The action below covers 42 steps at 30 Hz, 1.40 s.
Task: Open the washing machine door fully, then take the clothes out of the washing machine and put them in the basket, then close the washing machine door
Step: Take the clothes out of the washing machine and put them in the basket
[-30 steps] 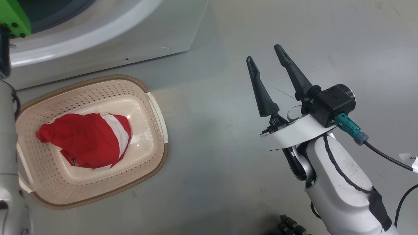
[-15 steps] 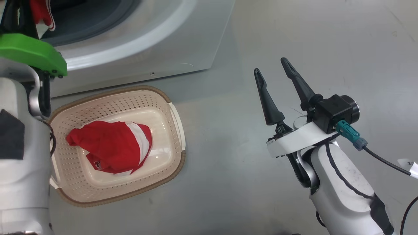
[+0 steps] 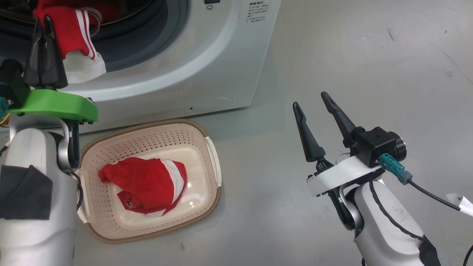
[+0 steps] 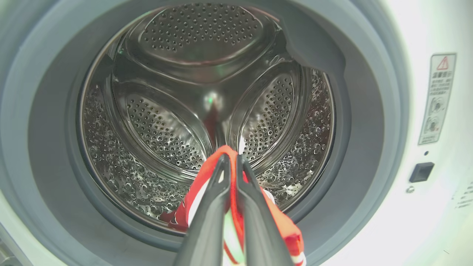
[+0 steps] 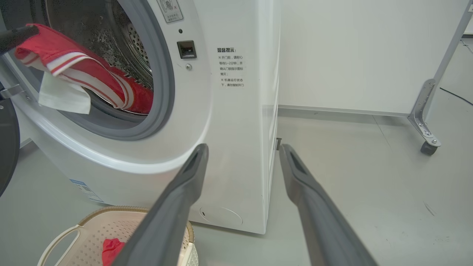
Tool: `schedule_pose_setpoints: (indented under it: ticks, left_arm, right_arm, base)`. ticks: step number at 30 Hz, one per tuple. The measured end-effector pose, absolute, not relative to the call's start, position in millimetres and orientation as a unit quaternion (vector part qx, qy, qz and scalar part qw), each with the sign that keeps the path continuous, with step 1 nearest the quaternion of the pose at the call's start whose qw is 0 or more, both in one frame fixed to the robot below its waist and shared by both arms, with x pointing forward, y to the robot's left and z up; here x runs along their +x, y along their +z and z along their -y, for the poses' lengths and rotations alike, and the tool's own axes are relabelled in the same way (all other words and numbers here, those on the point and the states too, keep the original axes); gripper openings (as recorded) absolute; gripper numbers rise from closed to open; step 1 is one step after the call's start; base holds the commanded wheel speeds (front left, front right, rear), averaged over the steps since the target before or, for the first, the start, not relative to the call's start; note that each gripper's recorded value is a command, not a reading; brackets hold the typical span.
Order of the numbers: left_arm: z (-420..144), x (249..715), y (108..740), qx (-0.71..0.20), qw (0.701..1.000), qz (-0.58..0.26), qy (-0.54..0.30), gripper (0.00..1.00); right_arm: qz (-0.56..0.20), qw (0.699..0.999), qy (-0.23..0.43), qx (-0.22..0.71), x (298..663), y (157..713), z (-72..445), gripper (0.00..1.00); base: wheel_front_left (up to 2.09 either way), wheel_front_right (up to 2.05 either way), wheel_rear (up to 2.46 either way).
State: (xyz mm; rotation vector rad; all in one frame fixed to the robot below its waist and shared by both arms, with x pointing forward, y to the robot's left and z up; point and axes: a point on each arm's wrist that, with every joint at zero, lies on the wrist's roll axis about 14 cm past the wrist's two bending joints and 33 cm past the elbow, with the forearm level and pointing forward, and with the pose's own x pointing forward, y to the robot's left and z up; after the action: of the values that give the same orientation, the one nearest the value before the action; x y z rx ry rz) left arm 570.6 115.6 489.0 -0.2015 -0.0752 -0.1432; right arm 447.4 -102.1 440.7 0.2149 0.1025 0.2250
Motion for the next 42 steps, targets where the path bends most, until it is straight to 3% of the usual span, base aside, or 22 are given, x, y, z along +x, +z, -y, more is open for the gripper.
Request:
schedule_pose_setpoints:
  ticks: [13,28,37,42]
  left_arm:
    - [-117.8,529.2,595.6,-0.084,0.977,0.178,-0.081,0.00]
    - [-122.0,470.5,698.6,-0.081,0.938,0.328,-0.080,0.00]
    - [-120.5,441.9,708.1,-0.078,0.931,0.346,-0.086,0.00]
    - [-116.4,436.1,684.3,-0.080,0.944,0.308,-0.089,0.00]
  right_arm:
    - [-0.029,0.987,0.114,0.108,424.8,464.3,101.3,1.00]
    - [-0.009,0.987,0.117,0.108,406.1,482.3,101.4,1.00]
    - [-0.001,0.988,0.114,0.108,398.3,488.9,102.9,1.00]
    - [-0.004,0.987,0.114,0.109,394.0,487.4,102.7,1.00]
  base:
    - [0.00,0.00,0.00]
    - [0.00,0.00,0.00]
    - [0.00,0.00,0.00]
    - [0.00,0.00,0.00]
